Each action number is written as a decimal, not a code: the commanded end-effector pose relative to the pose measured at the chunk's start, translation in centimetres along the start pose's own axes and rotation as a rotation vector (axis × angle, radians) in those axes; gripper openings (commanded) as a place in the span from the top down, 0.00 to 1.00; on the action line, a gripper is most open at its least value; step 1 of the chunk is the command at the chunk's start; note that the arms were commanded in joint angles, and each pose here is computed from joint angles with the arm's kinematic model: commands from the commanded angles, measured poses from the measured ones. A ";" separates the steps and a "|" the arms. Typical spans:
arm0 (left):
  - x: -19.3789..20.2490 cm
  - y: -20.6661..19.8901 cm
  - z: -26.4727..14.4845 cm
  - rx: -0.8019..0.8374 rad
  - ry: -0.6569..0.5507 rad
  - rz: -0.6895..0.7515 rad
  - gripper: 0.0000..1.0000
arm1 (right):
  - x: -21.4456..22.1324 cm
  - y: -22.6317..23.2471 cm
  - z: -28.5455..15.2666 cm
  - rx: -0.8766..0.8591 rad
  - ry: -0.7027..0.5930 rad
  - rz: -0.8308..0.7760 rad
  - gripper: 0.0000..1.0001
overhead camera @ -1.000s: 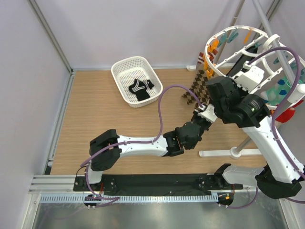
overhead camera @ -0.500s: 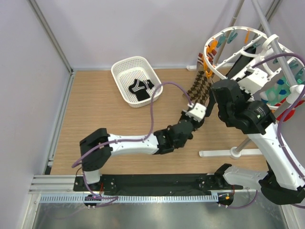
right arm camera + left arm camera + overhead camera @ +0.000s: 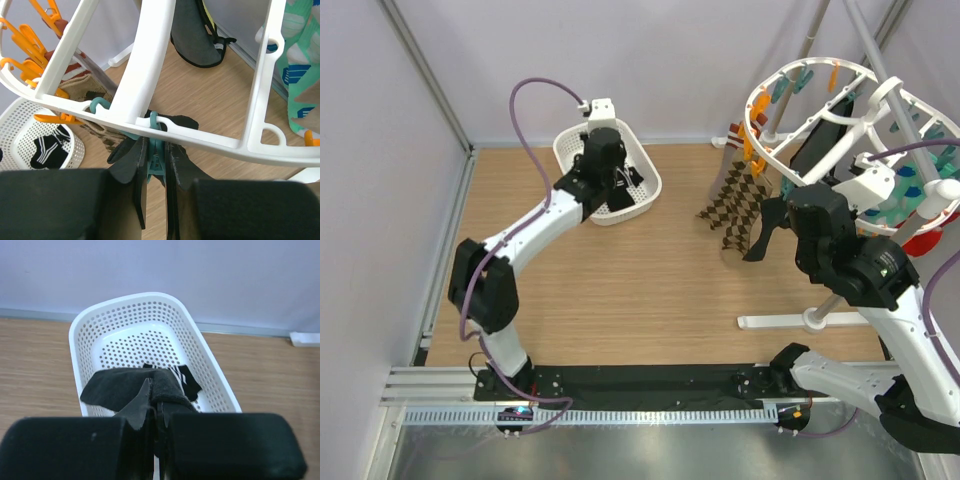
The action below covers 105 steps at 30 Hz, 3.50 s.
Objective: Remove the socks clipped to the hanger
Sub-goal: Place the sock in the bin, then remove the sock from the hanger.
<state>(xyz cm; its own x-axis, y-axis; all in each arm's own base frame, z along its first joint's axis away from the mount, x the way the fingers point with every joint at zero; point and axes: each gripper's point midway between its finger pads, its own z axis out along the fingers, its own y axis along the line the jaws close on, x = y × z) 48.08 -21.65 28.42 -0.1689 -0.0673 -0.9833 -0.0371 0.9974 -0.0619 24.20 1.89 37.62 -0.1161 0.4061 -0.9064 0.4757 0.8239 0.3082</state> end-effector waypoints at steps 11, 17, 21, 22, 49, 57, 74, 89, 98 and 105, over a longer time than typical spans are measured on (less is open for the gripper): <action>5.2 -2.9 3.8 0.145 0.186 0.045 0.31 | -0.8 -0.2 -0.8 -0.050 -0.007 0.024 0.99; 3.0 -13.8 -8.9 0.678 0.030 0.063 0.28 | -0.8 0.1 -0.9 -0.073 -0.001 0.036 0.99; 2.9 -19.1 -16.9 0.921 -0.052 0.046 0.29 | -0.8 0.4 -1.2 -0.092 0.010 0.049 0.99; 3.1 -20.2 -17.7 0.947 -0.063 0.045 0.28 | -0.9 0.3 -1.2 -0.096 0.011 0.051 0.99; 6.4 -35.1 -24.2 1.281 -0.053 0.024 0.57 | -1.9 -2.4 -2.9 -0.085 0.008 0.076 0.79; 5.5 -34.5 -24.3 1.210 -0.061 0.012 1.00 | -2.1 -3.5 -4.1 -0.102 0.052 0.058 0.46; 4.1 -32.2 -25.6 0.944 -0.182 0.037 1.00 | -3.3 2.2 -5.9 -0.351 0.127 -0.006 0.46; 2.6 -30.8 -26.3 0.768 -0.279 0.079 1.00 | -2.4 1.7 -2.5 -0.121 0.096 -0.057 0.51; 2.3 -31.1 -28.0 0.678 -0.365 0.169 1.00 | -2.7 0.6 -2.0 -0.067 0.050 -0.053 0.49; 2.4 -31.5 -28.1 0.677 -0.354 0.170 1.00 | -2.6 1.2 -1.6 -0.062 0.045 -0.059 0.46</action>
<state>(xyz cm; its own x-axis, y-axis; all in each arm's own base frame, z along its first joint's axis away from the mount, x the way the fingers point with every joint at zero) 20.62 -54.24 29.80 0.1943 0.0655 -0.9788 0.6262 0.7597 0.1752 23.21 2.90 39.90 -0.2399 0.3543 -0.9038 0.3874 0.8886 0.2455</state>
